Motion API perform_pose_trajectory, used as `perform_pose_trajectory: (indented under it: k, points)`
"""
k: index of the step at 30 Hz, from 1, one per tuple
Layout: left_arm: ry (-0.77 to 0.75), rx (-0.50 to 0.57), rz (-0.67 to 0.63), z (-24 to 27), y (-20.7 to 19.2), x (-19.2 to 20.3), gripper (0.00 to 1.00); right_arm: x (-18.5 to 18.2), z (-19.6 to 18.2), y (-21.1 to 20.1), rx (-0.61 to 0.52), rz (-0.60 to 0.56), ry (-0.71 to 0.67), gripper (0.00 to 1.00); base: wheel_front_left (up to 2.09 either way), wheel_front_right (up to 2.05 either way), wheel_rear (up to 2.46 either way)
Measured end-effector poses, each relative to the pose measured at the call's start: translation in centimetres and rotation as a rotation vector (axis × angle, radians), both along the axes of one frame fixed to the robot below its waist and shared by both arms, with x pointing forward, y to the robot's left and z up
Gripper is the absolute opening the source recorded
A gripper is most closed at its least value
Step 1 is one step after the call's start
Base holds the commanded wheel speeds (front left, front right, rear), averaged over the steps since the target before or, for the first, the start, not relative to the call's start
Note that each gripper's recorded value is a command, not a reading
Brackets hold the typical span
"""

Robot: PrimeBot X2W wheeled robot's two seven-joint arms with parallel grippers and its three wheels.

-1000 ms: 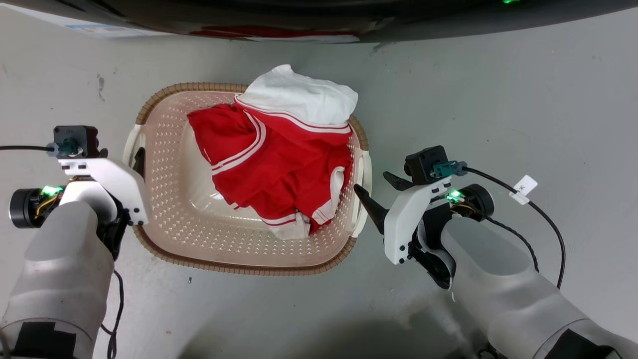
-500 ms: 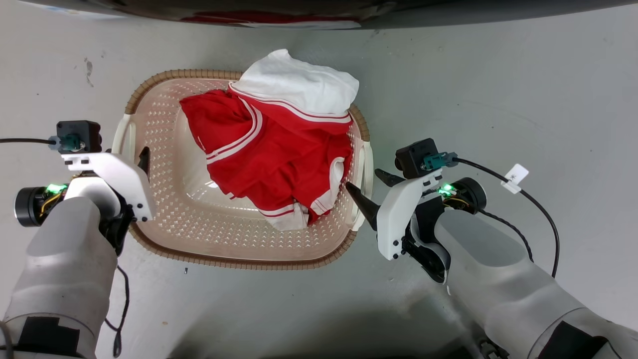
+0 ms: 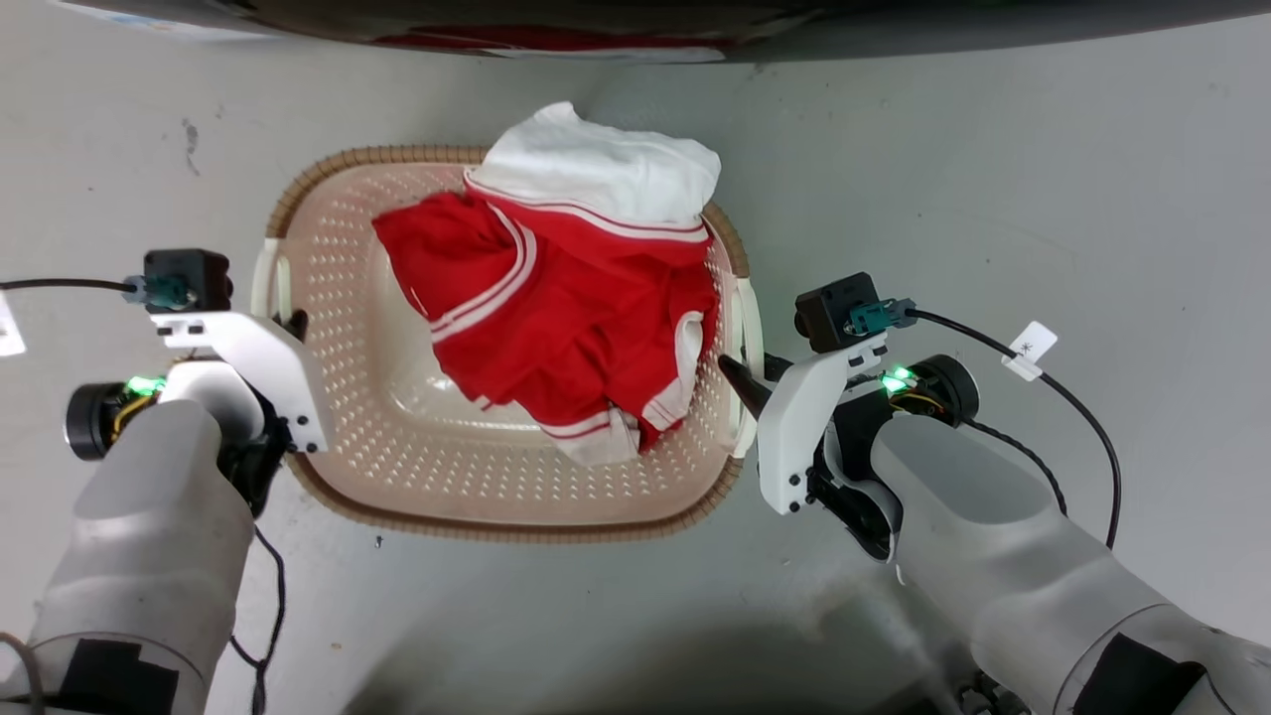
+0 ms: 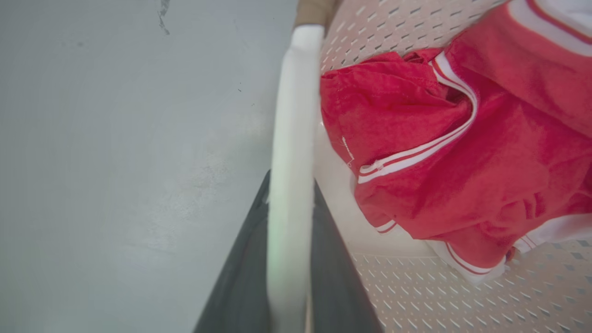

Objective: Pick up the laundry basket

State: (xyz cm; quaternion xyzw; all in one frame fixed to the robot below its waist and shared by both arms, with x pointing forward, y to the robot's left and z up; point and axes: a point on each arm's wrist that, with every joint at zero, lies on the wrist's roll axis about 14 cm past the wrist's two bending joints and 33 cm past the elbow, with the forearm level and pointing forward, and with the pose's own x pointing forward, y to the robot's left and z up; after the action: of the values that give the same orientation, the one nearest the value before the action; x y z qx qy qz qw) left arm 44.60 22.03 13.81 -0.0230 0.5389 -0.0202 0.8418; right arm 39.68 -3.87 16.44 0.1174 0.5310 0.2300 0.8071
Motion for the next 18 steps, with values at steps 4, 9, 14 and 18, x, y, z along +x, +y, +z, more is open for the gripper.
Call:
perform_pose_trajectory:
  k: [4, 9, 14, 18]
  points:
    - [0.039, -0.017, 0.009, 0.7, -0.6, -0.9, 0.0, -0.2, 0.6, -0.4, -0.025, 0.022, 0.009, 0.0, 0.0, 0.0, 0.0]
    - [0.076, -0.043, 0.014, 2.0, -1.5, -1.7, 0.0, -0.1, 1.6, -1.3, -0.066, 0.036, 0.017, 0.0, 0.0, 0.0, 0.0]
    - [0.094, -0.082, 0.006, 4.1, -3.3, -2.2, 0.0, -0.1, 3.2, -2.7, -0.119, 0.037, 0.024, 0.0, 0.0, 0.0, 0.0]
    - [0.093, -0.104, -0.01, 6.7, -4.5, -2.2, 0.0, -0.2, 5.2, -3.5, -0.158, 0.049, 0.026, 0.0, 0.0, 0.0, 0.0]
